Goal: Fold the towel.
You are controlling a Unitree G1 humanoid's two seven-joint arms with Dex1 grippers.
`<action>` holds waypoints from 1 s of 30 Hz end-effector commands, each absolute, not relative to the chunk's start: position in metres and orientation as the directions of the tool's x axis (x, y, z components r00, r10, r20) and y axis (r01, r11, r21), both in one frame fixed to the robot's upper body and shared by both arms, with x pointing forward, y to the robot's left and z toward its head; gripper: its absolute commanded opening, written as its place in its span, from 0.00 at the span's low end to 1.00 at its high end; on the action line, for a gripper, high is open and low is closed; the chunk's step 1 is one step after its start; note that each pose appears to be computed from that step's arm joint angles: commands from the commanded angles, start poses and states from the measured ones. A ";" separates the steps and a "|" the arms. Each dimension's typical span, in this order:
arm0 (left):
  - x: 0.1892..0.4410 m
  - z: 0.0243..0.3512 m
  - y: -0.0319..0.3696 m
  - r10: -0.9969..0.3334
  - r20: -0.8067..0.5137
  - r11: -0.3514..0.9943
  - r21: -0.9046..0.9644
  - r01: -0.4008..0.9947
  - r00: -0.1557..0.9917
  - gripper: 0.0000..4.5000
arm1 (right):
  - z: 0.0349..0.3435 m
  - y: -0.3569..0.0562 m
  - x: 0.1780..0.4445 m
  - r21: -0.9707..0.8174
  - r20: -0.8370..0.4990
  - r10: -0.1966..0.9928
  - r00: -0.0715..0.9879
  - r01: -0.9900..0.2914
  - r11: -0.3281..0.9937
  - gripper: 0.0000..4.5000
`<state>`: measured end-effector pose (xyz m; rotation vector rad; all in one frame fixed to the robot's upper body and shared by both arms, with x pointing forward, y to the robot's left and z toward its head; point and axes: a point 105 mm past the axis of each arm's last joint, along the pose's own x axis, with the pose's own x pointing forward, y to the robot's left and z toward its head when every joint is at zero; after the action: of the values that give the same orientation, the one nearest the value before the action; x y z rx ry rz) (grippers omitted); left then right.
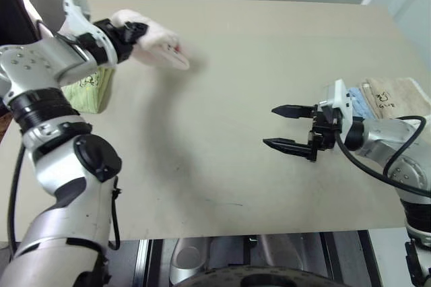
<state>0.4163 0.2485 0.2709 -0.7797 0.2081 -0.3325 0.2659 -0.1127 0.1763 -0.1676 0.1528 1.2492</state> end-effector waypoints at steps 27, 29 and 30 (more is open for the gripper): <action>0.391 0.276 0.394 0.073 0.087 0.799 -0.602 -0.006 0.993 0.01 | 0.178 -0.109 0.266 -0.096 -0.243 0.939 0.241 -0.970 0.224 1.00; 0.387 0.276 0.396 0.064 0.090 0.796 -0.606 0.004 0.994 0.01 | 0.174 -0.110 0.267 -0.107 -0.263 0.933 0.244 -0.969 0.223 1.00; 0.385 0.275 0.397 0.062 0.087 0.794 -0.608 0.003 0.994 0.01 | 0.173 -0.110 0.267 -0.112 -0.270 0.931 0.245 -0.969 0.222 1.00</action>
<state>0.3946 0.3890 0.2490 -0.6646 -0.0178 0.0542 0.2706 -0.1112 0.1684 -0.2320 0.1846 1.2999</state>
